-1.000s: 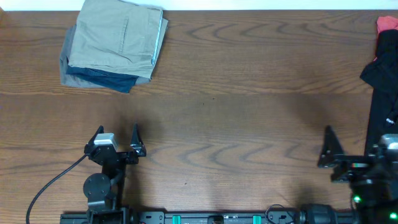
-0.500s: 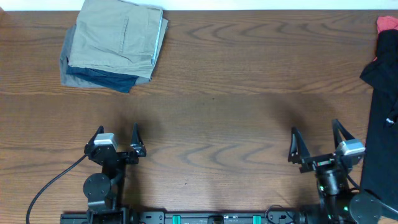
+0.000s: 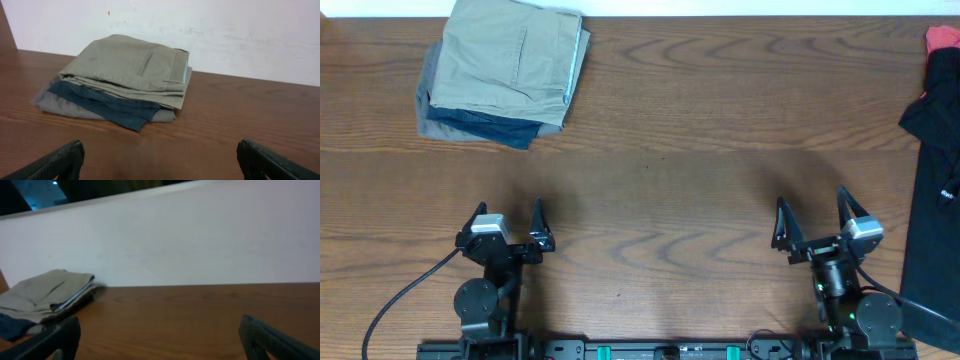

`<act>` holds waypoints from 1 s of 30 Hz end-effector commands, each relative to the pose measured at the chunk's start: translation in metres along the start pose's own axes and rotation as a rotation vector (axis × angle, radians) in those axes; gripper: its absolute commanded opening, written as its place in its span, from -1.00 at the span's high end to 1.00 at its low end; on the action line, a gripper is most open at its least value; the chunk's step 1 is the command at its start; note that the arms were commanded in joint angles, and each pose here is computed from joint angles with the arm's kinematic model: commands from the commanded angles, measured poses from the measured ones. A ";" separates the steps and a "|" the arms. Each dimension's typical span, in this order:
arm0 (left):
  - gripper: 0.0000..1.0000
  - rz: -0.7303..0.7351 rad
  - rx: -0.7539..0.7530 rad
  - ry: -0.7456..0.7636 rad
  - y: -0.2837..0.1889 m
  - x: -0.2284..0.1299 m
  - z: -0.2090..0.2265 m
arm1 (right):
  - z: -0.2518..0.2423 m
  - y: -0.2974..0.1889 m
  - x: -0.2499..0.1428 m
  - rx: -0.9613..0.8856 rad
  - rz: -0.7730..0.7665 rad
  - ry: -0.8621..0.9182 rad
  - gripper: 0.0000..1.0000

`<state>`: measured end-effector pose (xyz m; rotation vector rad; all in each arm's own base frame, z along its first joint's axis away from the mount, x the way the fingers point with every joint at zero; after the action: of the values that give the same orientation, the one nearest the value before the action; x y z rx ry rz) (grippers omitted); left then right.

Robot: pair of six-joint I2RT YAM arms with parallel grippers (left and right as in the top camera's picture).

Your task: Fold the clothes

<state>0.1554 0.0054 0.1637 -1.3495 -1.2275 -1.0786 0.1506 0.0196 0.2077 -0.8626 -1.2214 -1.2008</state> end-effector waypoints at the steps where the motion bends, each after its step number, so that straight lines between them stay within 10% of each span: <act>1: -0.96 0.045 -0.004 0.012 0.001 -0.011 0.001 | -0.003 0.002 -0.015 -0.008 0.007 0.020 -0.99; 30: -0.96 0.045 -0.004 0.012 0.001 -0.011 0.001 | -0.011 -0.001 -0.042 -0.070 0.165 0.015 -0.98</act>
<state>0.1554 0.0054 0.1637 -1.3495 -1.2275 -1.0786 0.1556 0.0172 0.1653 -0.9752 -1.0699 -1.1224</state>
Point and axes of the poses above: each gripper's point midway between its finger pads, its own y axis out along the fingers, its own z axis along the line the jaws close on, x = y × z, the point moved 9 cm from there along -y, back along the fingers, and after that the axes turned 1 degree about y, right-handed, at the moved point
